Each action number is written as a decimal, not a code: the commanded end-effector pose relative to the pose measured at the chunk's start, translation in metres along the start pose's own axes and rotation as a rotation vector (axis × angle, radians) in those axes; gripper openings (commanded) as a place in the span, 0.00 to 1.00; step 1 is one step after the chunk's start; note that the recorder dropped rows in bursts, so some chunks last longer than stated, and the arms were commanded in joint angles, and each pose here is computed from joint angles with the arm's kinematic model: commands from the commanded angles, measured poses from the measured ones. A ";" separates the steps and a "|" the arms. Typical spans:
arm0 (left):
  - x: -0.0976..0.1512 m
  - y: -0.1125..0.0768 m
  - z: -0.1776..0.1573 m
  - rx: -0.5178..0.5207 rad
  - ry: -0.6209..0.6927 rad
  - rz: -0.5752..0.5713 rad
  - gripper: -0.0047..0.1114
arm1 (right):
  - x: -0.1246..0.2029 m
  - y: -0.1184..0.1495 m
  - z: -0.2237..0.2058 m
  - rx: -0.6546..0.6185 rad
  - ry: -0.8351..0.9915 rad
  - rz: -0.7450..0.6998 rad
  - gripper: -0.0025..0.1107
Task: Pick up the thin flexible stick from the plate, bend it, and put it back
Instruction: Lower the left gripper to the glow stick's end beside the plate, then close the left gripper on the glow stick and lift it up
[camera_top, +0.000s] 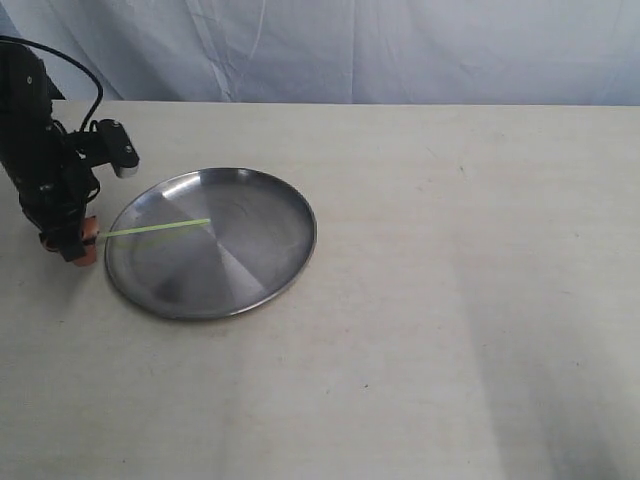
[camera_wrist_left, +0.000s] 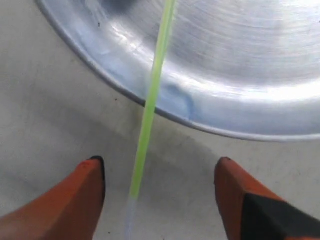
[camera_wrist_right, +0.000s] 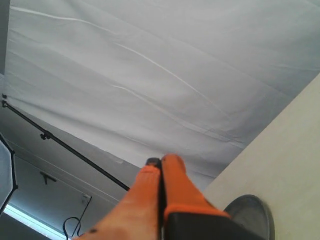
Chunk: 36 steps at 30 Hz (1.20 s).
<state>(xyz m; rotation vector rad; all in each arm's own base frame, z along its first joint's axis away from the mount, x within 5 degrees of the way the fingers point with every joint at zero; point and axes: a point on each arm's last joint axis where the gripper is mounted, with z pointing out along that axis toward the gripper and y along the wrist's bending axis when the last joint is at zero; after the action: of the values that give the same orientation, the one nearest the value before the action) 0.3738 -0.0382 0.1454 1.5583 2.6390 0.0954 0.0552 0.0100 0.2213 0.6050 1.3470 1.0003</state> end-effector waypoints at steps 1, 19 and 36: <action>0.000 0.004 0.006 -0.030 0.023 0.047 0.56 | 0.000 0.001 0.000 -0.017 -0.004 -0.019 0.01; 0.001 0.015 0.009 -0.104 -0.025 0.028 0.56 | 0.000 0.001 0.000 -0.011 0.000 -0.016 0.01; 0.004 0.015 0.010 -0.082 -0.012 0.016 0.56 | 0.000 0.001 0.000 -0.011 0.000 -0.016 0.01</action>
<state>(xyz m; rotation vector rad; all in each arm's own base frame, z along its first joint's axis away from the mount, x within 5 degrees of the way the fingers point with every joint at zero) 0.3855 -0.0299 0.1376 1.5583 2.5608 0.1964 0.0552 0.0100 0.2210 0.6063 1.3508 0.9994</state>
